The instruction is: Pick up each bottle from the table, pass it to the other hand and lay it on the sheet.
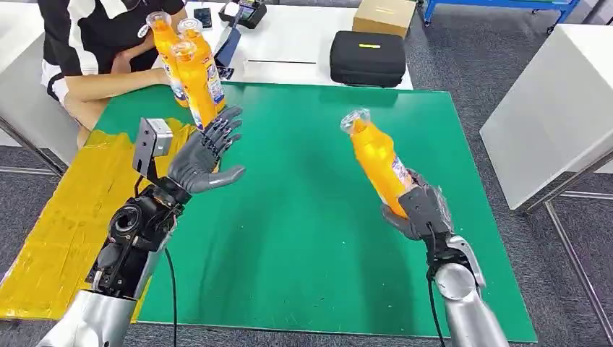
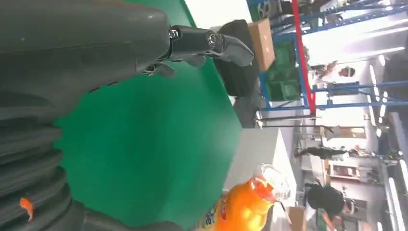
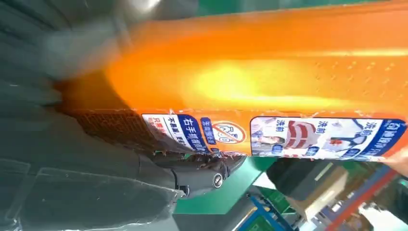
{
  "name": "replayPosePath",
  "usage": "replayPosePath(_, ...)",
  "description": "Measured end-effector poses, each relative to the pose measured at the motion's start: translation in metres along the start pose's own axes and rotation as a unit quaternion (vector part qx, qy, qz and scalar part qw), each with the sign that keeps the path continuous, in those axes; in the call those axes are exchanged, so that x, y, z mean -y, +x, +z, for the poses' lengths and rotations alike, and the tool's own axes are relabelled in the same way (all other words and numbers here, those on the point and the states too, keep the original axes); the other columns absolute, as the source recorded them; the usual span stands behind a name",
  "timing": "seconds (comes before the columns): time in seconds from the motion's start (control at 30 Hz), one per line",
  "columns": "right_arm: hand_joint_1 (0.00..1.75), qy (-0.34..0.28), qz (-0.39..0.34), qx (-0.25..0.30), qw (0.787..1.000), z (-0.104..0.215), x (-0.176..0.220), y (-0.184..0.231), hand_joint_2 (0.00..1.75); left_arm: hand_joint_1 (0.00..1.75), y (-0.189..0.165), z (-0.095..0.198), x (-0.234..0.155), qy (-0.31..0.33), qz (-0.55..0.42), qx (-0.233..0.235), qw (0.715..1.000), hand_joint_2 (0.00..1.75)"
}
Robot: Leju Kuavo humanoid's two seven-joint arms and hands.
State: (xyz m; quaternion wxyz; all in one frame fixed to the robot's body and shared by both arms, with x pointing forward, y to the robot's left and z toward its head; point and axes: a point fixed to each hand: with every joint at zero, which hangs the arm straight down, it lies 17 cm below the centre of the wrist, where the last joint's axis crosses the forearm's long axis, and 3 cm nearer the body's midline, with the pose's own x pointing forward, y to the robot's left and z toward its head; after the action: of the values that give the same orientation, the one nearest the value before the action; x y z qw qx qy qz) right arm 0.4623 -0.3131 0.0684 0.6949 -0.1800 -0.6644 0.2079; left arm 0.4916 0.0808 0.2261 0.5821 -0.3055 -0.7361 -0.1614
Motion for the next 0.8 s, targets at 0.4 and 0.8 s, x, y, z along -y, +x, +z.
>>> replayPosePath(0.4,1.75,0.039,-0.088,0.053,0.994,-0.01,-0.035,0.044,1.75,0.0,0.01,-0.009,0.041,-0.05,0.009,0.004,0.999,1.75)
replayPosePath(0.8,1.75,0.105,-0.106,0.07,0.986,-0.022,-0.092,0.074,1.75,0.0,0.013,-0.021,0.063,-0.072,0.016,-0.003,0.997,1.75)
